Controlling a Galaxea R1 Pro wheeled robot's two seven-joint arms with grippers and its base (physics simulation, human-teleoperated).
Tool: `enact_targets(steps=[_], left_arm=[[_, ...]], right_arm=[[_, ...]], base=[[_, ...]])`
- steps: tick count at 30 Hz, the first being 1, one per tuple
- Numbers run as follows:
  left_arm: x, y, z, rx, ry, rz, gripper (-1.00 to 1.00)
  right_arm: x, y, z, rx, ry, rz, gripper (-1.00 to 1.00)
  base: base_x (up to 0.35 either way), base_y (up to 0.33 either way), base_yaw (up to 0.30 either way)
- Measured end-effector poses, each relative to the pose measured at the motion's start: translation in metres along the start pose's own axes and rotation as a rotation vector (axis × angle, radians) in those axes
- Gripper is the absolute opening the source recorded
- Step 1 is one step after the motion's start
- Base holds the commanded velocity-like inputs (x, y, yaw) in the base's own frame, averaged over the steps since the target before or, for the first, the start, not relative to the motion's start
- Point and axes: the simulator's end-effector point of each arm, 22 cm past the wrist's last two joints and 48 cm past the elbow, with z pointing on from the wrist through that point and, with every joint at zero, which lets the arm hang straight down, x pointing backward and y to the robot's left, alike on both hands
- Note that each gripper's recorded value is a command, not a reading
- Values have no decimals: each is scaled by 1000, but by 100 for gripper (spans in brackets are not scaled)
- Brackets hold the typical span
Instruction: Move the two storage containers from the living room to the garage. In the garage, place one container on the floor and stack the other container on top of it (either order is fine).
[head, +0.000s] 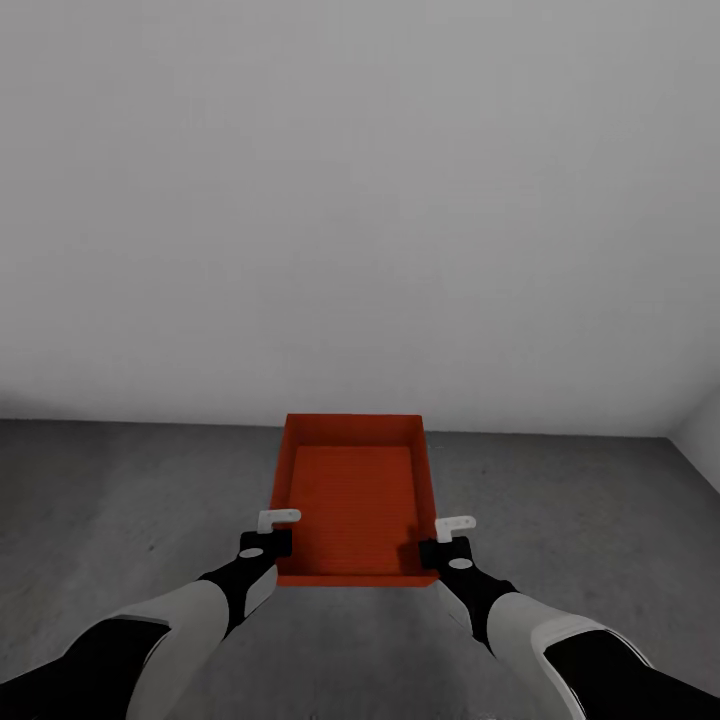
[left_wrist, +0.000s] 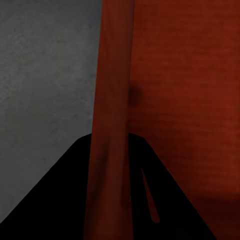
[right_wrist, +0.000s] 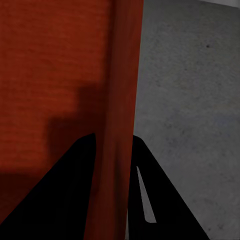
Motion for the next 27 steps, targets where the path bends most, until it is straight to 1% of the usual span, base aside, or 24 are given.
enact_targets(steps=[11,27], left_arm=[[17,-2,16,-1,18,2,-100],[32,-2,23,-1,43,5,-100]], right_arm=[[17,3,16,-2,17,-1,-100],[31,5,22,-6,43,-1,-100]], base=[[0,0,0],[0,0,0]])
